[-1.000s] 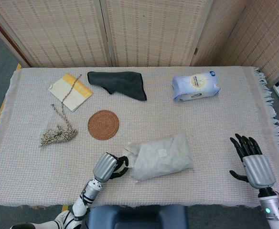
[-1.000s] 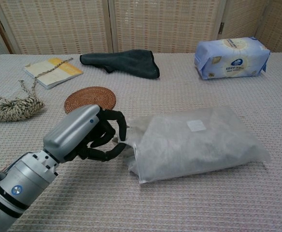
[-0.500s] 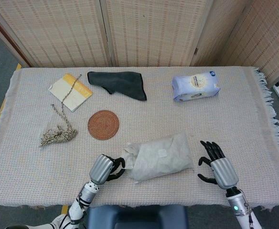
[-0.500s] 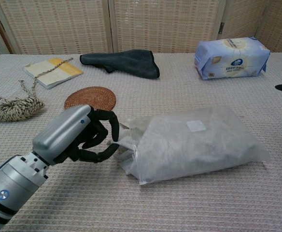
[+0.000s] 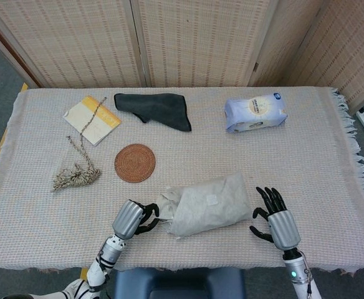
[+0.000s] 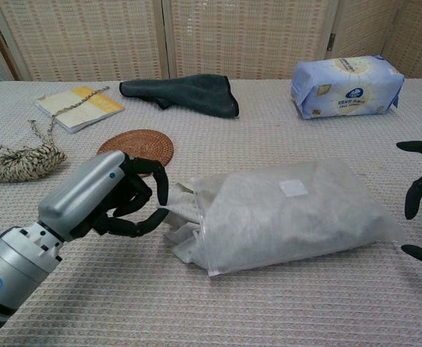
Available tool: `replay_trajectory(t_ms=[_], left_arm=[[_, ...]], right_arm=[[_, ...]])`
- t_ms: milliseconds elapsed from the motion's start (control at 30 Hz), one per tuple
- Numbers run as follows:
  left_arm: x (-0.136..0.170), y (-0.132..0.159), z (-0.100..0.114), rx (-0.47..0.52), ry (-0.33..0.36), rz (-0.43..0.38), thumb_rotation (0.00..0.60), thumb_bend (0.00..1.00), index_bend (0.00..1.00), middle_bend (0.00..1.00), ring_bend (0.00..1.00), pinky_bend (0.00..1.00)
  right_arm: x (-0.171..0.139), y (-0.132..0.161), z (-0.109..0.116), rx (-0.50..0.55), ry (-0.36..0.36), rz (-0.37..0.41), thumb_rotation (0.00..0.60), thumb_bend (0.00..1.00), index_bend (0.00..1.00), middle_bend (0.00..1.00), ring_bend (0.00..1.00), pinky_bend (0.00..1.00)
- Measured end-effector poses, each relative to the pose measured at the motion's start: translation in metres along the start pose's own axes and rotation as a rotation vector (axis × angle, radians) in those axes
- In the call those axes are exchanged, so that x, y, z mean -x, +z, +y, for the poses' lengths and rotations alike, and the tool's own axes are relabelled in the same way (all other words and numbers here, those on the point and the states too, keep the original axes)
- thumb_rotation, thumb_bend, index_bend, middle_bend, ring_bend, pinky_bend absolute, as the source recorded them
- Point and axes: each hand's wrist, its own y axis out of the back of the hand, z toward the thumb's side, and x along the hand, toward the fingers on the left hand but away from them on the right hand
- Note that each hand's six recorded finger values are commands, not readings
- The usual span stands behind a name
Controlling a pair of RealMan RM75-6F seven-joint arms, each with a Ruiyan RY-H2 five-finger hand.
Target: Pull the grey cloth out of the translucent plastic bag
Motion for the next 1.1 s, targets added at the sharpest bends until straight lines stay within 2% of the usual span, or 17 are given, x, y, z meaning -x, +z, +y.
replay_trajectory(t_ms=[400,567,767,1100], left_arm=[[-0.002,-0.007,0.001,-0.006,-0.004,0.01,0.6,0.54,0.76,1.0,1.0,1.0],[-0.002,-0.01,0.001,-0.009,-0.005,0.013,0.6,0.54,0.76,1.0,1.0,1.0],[-0.004,-0.014,0.004,-0.008,0.001,0.018,0.6,0.54,0.76,1.0,1.0,1.0],[-0.004,-0.017,0.004,-0.01,-0.003,0.021,0.6,0.55,0.76,1.0,1.0,1.0]], right_arm=[[0.007,-0.008,-0.017,0.046,-0.038,-0.046,0.6,0.1,0.55,0.07,0.0,0.0],[0.013,-0.006,-0.021,0.076,-0.06,-0.048,0.6,0.12,0.59,0.09,0.0,0.0],[0.017,-0.006,-0.024,0.07,-0.069,-0.049,0.6,0.17,0.65,0.12,0.0,0.0],[0.022,-0.015,-0.025,0.06,-0.072,-0.084,0.6,0.19,0.65,0.12,0.0,0.0]])
